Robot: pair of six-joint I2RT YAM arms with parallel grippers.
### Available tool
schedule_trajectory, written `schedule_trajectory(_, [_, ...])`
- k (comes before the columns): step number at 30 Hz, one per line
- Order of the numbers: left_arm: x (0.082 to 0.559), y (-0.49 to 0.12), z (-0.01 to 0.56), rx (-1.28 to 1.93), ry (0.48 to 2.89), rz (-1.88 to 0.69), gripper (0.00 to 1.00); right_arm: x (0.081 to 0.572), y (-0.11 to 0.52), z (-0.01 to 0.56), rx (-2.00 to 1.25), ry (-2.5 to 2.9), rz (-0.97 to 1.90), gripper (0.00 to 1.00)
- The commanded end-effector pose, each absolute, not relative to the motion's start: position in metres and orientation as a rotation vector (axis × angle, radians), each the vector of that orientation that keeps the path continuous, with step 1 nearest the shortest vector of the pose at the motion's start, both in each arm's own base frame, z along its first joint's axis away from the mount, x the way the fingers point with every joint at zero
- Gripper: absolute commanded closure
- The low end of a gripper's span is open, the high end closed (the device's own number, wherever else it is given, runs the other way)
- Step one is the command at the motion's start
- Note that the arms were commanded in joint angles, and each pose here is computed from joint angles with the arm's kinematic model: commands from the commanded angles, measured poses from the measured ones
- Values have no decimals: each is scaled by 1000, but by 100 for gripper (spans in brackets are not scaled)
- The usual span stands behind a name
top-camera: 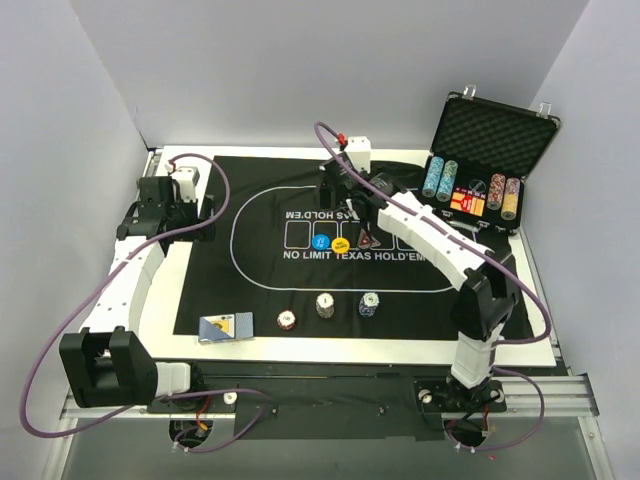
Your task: Distribute texas hold em gaming equipment
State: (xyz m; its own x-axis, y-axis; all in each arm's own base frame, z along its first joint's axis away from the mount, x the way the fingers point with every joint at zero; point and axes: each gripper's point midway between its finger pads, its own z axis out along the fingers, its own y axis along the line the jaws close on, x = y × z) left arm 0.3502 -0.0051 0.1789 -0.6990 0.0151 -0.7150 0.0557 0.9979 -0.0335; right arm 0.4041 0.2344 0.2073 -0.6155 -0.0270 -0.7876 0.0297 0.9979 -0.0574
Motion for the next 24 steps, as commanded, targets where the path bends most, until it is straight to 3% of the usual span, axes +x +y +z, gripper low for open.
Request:
schedule_trajectory(1, [359,-5,195,51,2315,-77,5,410,241,202,-64,2263,-138,0])
schedule_trajectory(16, [367,-11,211,10,2344,-404,5,436,283,132,-142,2358,-121,1])
schedule_trajectory(24, [363,-3,202,-14,2359,-344,4,430,305,90,-186,2432,-39,16])
